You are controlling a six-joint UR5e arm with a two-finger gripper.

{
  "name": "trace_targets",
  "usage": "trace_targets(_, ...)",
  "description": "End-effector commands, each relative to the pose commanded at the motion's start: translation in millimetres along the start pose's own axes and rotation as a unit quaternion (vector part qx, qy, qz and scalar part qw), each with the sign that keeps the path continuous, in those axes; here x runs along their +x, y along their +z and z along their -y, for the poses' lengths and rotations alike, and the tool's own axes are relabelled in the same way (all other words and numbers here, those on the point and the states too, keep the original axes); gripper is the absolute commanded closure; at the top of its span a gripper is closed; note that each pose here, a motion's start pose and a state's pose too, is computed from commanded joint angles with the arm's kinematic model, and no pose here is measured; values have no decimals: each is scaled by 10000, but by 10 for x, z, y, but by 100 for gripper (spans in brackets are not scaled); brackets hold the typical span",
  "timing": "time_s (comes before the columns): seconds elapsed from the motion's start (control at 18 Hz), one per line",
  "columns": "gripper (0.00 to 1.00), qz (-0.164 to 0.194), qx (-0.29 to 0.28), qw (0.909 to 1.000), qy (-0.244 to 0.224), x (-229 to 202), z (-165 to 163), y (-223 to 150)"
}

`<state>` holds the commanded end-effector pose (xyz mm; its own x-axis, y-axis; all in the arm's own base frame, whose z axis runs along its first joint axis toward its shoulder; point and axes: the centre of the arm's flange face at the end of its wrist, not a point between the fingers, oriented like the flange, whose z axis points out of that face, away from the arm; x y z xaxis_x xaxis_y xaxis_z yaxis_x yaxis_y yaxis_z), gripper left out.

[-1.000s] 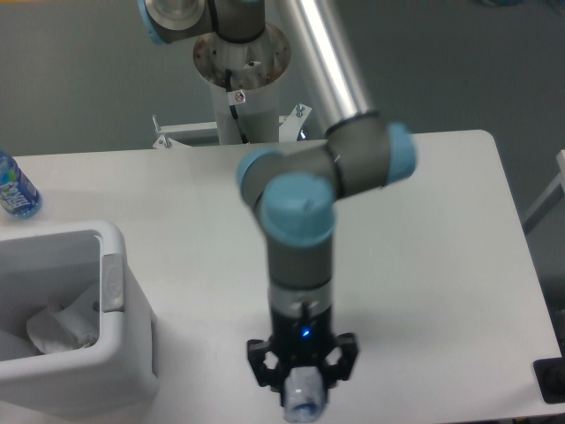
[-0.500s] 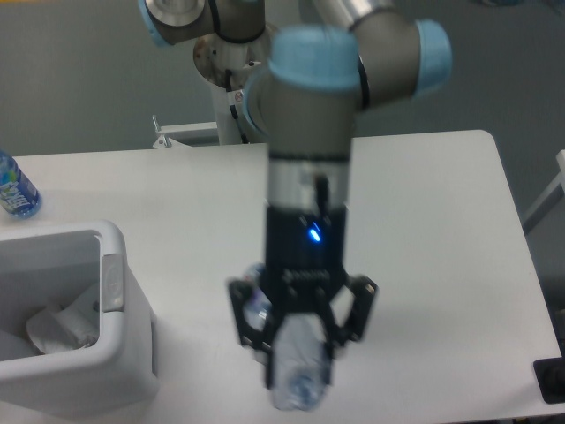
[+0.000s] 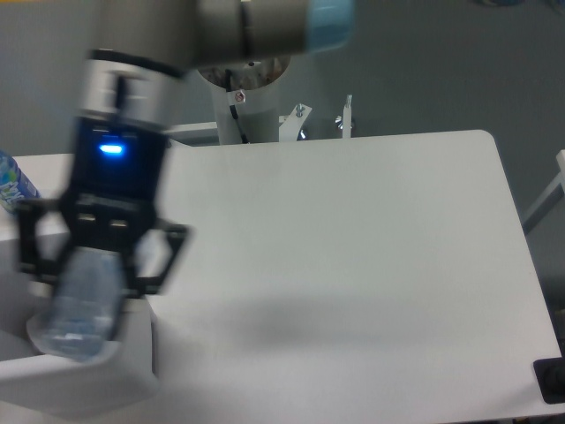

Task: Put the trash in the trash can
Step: 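Lower the bottle into the bin and open the gripper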

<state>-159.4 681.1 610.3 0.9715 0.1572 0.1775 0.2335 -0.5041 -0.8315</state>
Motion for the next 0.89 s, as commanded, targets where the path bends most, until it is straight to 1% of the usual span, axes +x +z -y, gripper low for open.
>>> trace_targets(0.28,40,-175,-232,9996,48,182,-187,347)
trace_targets(0.33,39,-183,-282,9994,30,165,-228,403)
trace_targets(0.39,33,-197,-328,9993,38,172,-267,451)
trace_targets(0.44,24,-211,-365,9991,45,167,-296,505)
trace_targets(0.5,22,-204,-380,9991,40,158,-307,527)
trace_targets(0.56,15,-204,-401,9990,32,150,-325,552)
trace_targets(0.61,3,-205,-416,9989,35,143,-337,573)
trace_targets(0.67,0,-198,-415,9989,23,132,-335,572)
trace_targets(0.89,0,-135,-433,9990,-13,38,-352,572)
